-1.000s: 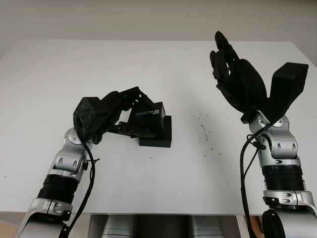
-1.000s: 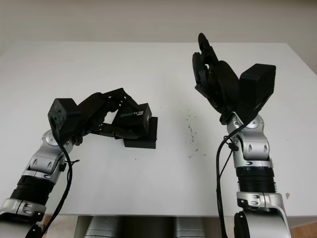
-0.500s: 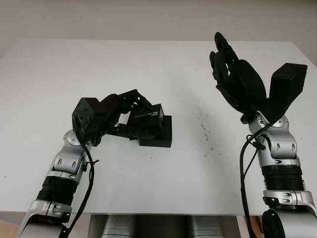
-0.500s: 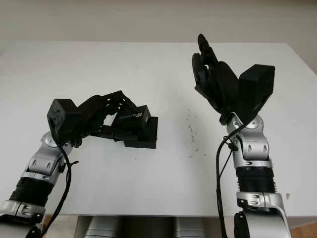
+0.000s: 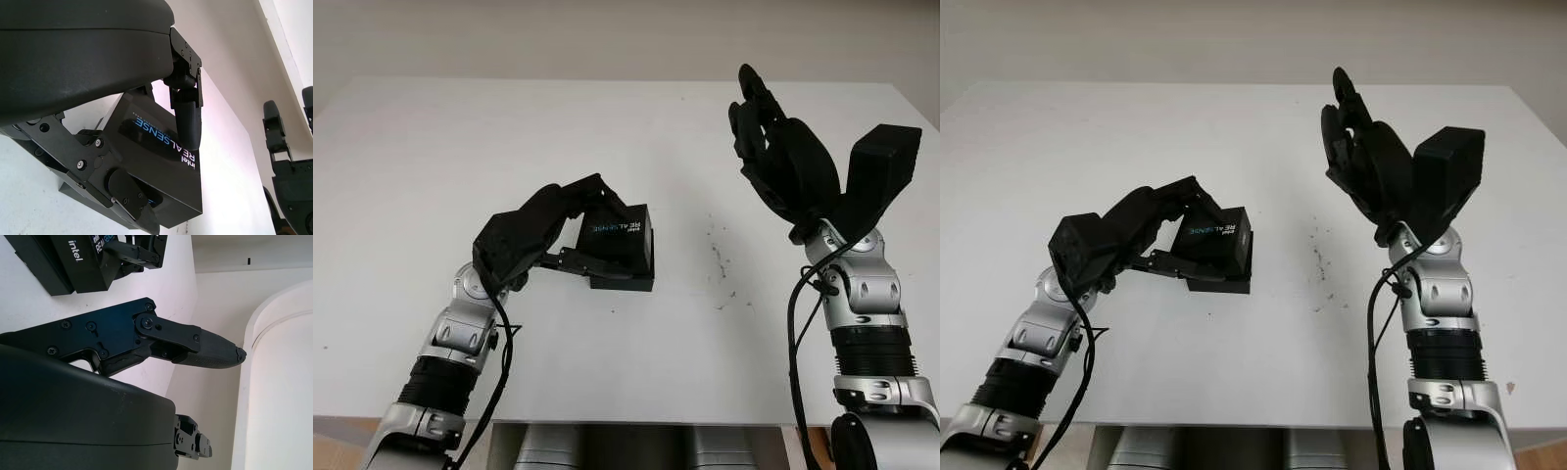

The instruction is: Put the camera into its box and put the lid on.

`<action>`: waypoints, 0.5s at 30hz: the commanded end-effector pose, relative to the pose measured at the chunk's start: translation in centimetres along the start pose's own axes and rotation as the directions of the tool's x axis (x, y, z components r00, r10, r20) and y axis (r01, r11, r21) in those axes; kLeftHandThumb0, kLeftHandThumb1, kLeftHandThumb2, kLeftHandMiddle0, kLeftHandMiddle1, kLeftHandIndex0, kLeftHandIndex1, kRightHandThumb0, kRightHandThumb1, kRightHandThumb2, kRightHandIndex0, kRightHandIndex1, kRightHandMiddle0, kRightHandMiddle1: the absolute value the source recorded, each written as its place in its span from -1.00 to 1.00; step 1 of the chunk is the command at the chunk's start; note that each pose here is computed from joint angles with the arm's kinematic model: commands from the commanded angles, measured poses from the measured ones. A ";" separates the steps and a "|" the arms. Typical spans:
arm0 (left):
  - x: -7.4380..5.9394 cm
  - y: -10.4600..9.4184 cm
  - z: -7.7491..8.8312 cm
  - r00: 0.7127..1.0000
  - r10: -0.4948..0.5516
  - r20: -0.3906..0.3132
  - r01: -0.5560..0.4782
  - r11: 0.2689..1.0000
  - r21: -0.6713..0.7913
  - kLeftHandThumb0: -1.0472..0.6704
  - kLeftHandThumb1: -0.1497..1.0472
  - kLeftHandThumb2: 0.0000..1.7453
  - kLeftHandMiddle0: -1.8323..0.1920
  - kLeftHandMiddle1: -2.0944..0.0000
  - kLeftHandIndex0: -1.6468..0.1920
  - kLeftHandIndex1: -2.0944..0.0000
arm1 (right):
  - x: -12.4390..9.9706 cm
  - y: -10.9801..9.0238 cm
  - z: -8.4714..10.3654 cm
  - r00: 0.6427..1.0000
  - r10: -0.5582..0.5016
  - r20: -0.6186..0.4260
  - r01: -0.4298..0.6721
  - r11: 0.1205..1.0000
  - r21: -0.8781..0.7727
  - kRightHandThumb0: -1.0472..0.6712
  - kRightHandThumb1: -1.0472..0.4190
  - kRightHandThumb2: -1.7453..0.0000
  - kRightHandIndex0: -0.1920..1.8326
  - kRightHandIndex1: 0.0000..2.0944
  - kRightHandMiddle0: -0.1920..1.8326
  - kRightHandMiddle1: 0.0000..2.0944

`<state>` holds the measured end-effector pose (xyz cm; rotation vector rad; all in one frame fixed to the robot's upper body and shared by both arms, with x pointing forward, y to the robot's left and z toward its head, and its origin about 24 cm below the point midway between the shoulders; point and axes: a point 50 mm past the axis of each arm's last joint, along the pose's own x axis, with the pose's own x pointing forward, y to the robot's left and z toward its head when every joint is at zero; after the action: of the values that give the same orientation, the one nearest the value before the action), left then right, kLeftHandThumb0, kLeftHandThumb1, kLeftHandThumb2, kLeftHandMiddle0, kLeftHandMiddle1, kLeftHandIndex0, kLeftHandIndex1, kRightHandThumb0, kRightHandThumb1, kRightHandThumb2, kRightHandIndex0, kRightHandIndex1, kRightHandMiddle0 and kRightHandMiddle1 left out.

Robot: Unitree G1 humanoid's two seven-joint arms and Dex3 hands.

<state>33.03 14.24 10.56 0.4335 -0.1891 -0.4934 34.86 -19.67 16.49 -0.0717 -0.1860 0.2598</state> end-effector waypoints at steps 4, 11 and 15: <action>-0.1 -1.1 -0.2 0.999 -0.030 0.022 0.030 0.999 -0.013 0.01 0.85 -0.94 0.41 -0.48 0.41 -0.41 | -0.2 -0.2 0.5 1.000 -0.001 0.013 0.001 1.000 -0.016 -0.60 -1.00 0.24 -1.00 -1.00 -1.00 -0.99; -0.1 -1.4 -0.2 0.999 -0.032 0.023 0.032 1.000 0.002 0.02 0.85 -0.94 0.41 -0.51 0.42 -0.42 | -0.2 -0.2 0.5 1.000 -0.002 0.020 0.002 1.000 -0.015 -0.60 -1.00 0.25 -1.00 -1.00 -1.00 -0.98; -0.1 -1.5 -0.3 0.999 -0.028 0.016 0.028 1.000 0.001 0.02 0.85 -0.94 0.42 -0.50 0.42 -0.42 | -0.1 -0.1 0.5 1.000 -0.008 0.022 0.009 1.000 -0.012 -0.60 -1.00 0.25 -1.00 -1.00 -0.99 -0.97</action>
<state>32.78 13.83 10.19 0.4408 -0.2076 -0.5003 34.86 -19.69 16.50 -0.0739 -0.1858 0.2557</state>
